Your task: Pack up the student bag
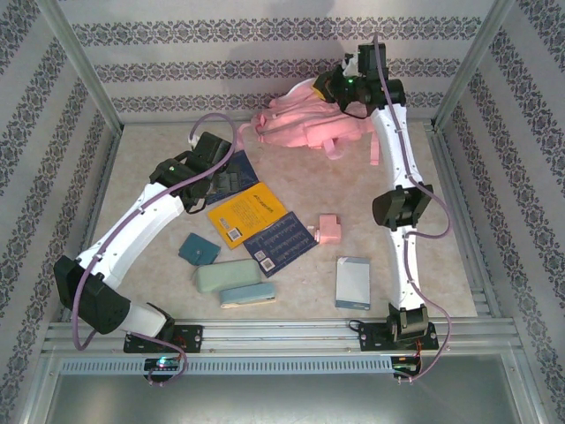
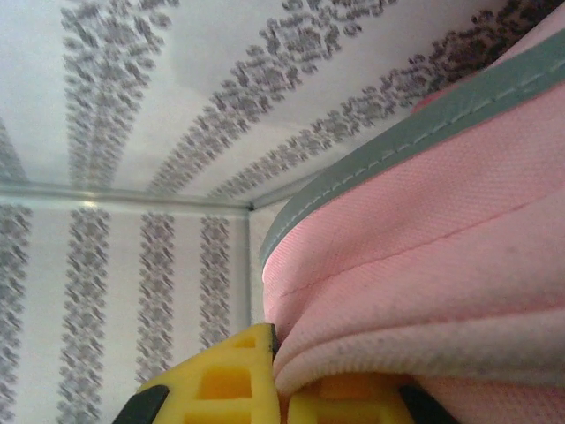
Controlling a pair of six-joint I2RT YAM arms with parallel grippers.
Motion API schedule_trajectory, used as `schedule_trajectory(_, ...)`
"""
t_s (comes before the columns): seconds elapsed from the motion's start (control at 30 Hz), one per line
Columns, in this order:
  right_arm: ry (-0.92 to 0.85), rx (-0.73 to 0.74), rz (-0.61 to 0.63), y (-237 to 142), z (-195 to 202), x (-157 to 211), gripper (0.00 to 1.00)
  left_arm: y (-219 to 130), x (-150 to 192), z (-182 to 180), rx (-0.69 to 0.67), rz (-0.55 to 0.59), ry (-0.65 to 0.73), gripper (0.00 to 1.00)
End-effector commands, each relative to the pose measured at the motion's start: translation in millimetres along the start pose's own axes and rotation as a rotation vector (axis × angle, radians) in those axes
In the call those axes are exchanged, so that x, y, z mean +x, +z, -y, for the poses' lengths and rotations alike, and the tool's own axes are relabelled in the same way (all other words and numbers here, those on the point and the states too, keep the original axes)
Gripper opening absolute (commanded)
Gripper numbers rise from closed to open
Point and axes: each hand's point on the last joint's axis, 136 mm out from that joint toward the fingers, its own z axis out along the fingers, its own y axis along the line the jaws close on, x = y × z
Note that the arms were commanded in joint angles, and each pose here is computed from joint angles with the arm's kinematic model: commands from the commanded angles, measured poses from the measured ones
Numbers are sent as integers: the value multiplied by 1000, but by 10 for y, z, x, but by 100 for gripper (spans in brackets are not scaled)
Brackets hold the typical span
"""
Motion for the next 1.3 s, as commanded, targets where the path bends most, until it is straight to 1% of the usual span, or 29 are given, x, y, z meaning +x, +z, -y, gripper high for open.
schedule_trajectory(0.0, -246, -36, -131, -471, -416, 551, 0, -114, -64, -39, 11, 24, 35, 93)
schedule_trajectory(0.13, -336, 288, -196, -607, 108, 878, 0, -13, 9, 219, 143, 11, 83, 89)
schedule_trajectory(0.23, -330, 536, -184, -778, 486, 908, 0, 88, 73, 401, 241, 15, 87, 84)
schedule_trajectory(0.33, -273, 671, -155, -916, 687, 886, 0, 201, 144, 615, 356, 13, 73, 80)
schedule_trajectory(0.47, -193, 788, -120, -975, 876, 883, 0, 292, 198, 830, 462, -11, 50, 79)
schedule_trajectory(0.5, -169, 815, -121, -978, 939, 895, 6, 307, 202, 853, 474, -16, 46, 79)
schedule_trajectory(0.53, -147, 837, -123, -985, 990, 907, 25, 314, 206, 871, 483, -20, 45, 80)
schedule_trajectory(0.57, -143, 852, -120, -985, 1015, 907, 36, 312, 201, 878, 489, -20, 43, 81)
schedule_trajectory(0.6, -154, 877, -107, -1010, 1025, 893, 50, 309, 200, 885, 495, -22, 43, 82)
schedule_trajectory(0.63, -177, 904, -83, -1049, 1018, 864, 62, 307, 199, 879, 497, -23, 41, 83)
schedule_trajectory(0.67, -200, 930, -62, -1099, 1012, 830, 66, 307, 201, 875, 497, -25, 41, 84)
schedule_trajectory(0.7, -231, 961, -42, -1155, 1003, 800, 81, 306, 203, 865, 495, -28, 39, 86)
schedule_trajectory(0.73, -257, 1013, -27, -1233, 1026, 768, 84, 304, 207, 854, 490, -29, 40, 87)
schedule_trajectory(0.77, -276, 1067, -15, -1315, 1054, 745, 85, 301, 206, 842, 486, -31, 38, 87)
schedule_trajectory(0.8, -298, 1133, -7, -1419, 1089, 728, 93, 303, 210, 833, 482, -34, 37, 88)
schedule_trajectory(0.93, -361, 1403, 35, -1906, 1198, 724, 98, 311, 240, 809, 473, -42, 40, 89)
schedule_trajectory(1.0, -350, 1483, 35, -2091, 1294, 805, 98, 330, 276, 800, 470, -51, 47, 89)
schedule_trajectory(1.03, -336, 1515, 11, -2139, 1432, 886, 98, 331, 296, 798, 470, -54, 51, 89)
schedule_trajectory(1.13, -184, 1446, 31, -2308, 1778, 1125, 98, 337, 333, 789, 471, -63, 59, 89)
schedule_trajectory(1.17, -118, 1379, 32, -2281, 1895, 1199, 98, 335, 349, 793, 473, -68, 63, 89)
schedule_trajectory(1.2, -91, 1299, 15, -2206, 1990, 1260, 97, 337, 357, 794, 476, -70, 66, 88)
schedule_trajectory(1.27, -94, 1115, 23, -2006, 2069, 1301, 93, 352, 391, 803, 483, -80, 68, 88)
